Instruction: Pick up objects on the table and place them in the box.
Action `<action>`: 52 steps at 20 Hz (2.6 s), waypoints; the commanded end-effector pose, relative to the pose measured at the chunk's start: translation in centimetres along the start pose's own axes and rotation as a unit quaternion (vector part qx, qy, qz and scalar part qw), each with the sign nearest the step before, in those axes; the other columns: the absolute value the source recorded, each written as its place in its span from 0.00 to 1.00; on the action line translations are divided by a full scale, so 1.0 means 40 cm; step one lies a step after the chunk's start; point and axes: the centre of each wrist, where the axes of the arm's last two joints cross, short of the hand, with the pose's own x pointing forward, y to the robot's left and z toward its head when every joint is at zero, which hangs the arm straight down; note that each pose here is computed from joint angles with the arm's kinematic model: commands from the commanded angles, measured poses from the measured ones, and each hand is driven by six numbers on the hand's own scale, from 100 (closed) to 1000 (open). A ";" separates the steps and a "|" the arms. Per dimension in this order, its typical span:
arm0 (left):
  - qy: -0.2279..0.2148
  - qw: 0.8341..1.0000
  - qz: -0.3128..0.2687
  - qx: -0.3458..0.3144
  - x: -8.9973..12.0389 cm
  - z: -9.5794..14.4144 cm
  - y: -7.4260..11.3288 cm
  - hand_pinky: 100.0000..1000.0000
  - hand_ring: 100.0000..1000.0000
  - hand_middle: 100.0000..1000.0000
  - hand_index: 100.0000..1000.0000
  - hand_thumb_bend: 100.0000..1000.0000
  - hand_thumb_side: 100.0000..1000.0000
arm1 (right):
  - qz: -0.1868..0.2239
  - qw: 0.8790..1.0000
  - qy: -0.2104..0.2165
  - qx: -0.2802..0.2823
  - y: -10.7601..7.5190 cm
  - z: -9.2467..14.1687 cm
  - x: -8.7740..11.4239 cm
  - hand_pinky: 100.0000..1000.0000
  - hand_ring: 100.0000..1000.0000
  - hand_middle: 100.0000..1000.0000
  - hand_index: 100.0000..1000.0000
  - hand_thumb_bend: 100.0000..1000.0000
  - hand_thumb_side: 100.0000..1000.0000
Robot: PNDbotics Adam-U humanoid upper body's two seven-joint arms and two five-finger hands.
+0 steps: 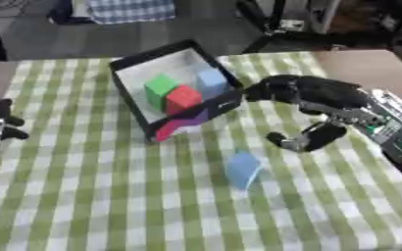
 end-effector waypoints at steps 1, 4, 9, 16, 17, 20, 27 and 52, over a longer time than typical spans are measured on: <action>-0.009 1.000 -0.014 0.000 0.012 -0.004 0.016 0.74 0.47 0.50 0.81 0.22 0.76 | 0.011 0.996 -0.004 0.089 -0.054 -0.016 -0.006 0.95 0.92 0.95 0.98 0.23 0.38; -0.008 1.000 -0.013 -0.001 0.011 -0.003 0.016 0.74 0.47 0.50 0.81 0.20 0.78 | -0.011 0.989 -0.008 0.145 -0.110 -0.041 -0.005 0.95 0.92 0.96 0.97 0.29 0.40; -0.008 1.000 -0.013 0.000 0.010 -0.002 0.016 0.74 0.47 0.50 0.81 0.19 0.78 | -0.020 0.984 -0.019 0.179 -0.138 -0.072 -0.001 0.95 0.93 0.96 0.95 0.29 0.38; -0.008 1.000 -0.012 -0.001 0.010 -0.002 0.015 0.74 0.47 0.50 0.81 0.19 0.78 | -0.024 0.979 -0.013 0.204 -0.102 -0.077 -0.017 0.95 0.92 0.95 0.93 0.26 0.35; -0.008 1.000 -0.012 -0.001 0.010 -0.002 0.014 0.74 0.47 0.50 0.81 0.19 0.78 | -0.028 0.979 -0.009 0.204 -0.091 -0.074 -0.022 0.95 0.92 0.95 0.93 0.25 0.35; -0.008 1.000 -0.011 -0.001 0.010 -0.003 0.013 0.74 0.47 0.50 0.81 0.19 0.78 | -0.040 0.979 0.003 0.198 -0.055 -0.069 -0.038 0.95 0.92 0.94 0.93 0.22 0.35; -0.009 1.000 -0.008 -0.001 0.011 -0.003 0.012 0.74 0.47 0.50 0.81 0.19 0.78 | -0.043 0.978 0.022 0.202 0.021 -0.064 -0.061 0.94 0.92 0.94 0.92 0.22 0.34; -0.008 1.000 -0.004 -0.002 0.007 -0.002 0.008 0.74 0.48 0.50 0.81 0.18 0.79 | -0.052 0.996 0.011 0.077 -0.004 -0.094 -0.061 0.92 0.85 0.82 0.30 0.00 0.18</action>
